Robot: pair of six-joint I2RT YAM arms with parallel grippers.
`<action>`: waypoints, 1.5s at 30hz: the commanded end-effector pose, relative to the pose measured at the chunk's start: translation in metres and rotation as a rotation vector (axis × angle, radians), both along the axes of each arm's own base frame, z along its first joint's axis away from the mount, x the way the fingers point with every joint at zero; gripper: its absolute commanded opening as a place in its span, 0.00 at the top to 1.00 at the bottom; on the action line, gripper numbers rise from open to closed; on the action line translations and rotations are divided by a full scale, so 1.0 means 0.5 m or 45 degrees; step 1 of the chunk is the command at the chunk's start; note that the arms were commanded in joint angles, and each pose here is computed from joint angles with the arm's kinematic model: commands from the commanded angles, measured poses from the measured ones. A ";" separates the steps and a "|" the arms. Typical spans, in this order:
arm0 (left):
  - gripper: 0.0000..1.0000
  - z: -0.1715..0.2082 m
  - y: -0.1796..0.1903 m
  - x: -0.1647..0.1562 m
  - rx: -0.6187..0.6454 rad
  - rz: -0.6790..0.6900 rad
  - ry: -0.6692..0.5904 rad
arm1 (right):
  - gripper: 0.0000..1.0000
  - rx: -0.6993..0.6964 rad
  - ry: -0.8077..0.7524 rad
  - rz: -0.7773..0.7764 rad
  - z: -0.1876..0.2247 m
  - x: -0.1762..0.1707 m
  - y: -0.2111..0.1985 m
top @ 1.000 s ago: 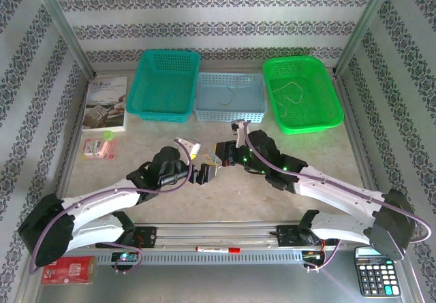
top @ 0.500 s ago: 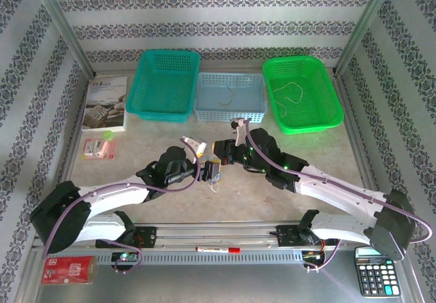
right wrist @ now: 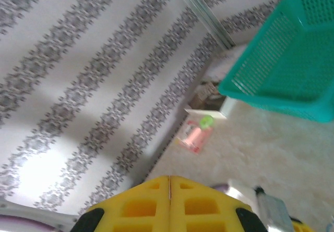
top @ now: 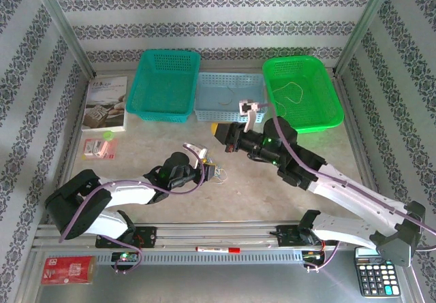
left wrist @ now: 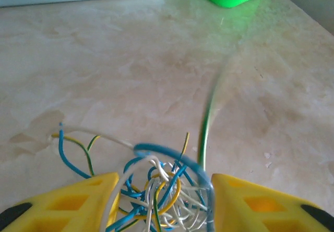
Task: Untangle the cables
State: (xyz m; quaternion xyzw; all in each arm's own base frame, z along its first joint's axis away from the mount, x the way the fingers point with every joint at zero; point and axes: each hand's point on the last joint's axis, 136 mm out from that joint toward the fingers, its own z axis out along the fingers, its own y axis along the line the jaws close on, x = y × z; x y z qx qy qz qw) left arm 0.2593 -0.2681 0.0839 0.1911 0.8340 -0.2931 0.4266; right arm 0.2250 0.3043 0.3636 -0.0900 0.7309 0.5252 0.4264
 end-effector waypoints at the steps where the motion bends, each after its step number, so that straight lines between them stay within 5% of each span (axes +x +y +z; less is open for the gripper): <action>1: 0.52 0.011 -0.008 0.000 -0.053 0.006 -0.025 | 1.00 0.077 -0.094 0.010 0.083 -0.004 -0.018; 12: 0.48 0.023 -0.008 -0.007 -0.098 0.005 -0.013 | 1.00 0.116 -0.194 -0.140 0.167 0.044 -0.093; 23: 0.00 0.136 0.020 -0.006 -0.227 0.116 -0.039 | 1.00 0.034 -0.137 -0.345 0.110 0.161 -0.159; 35: 0.00 0.222 0.151 0.047 -0.123 0.501 -0.105 | 1.00 -0.109 -0.053 -0.538 0.018 0.381 -0.206; 45: 0.00 0.213 0.241 0.185 -0.221 0.713 0.058 | 1.00 -0.233 0.045 -0.579 -0.108 0.606 -0.190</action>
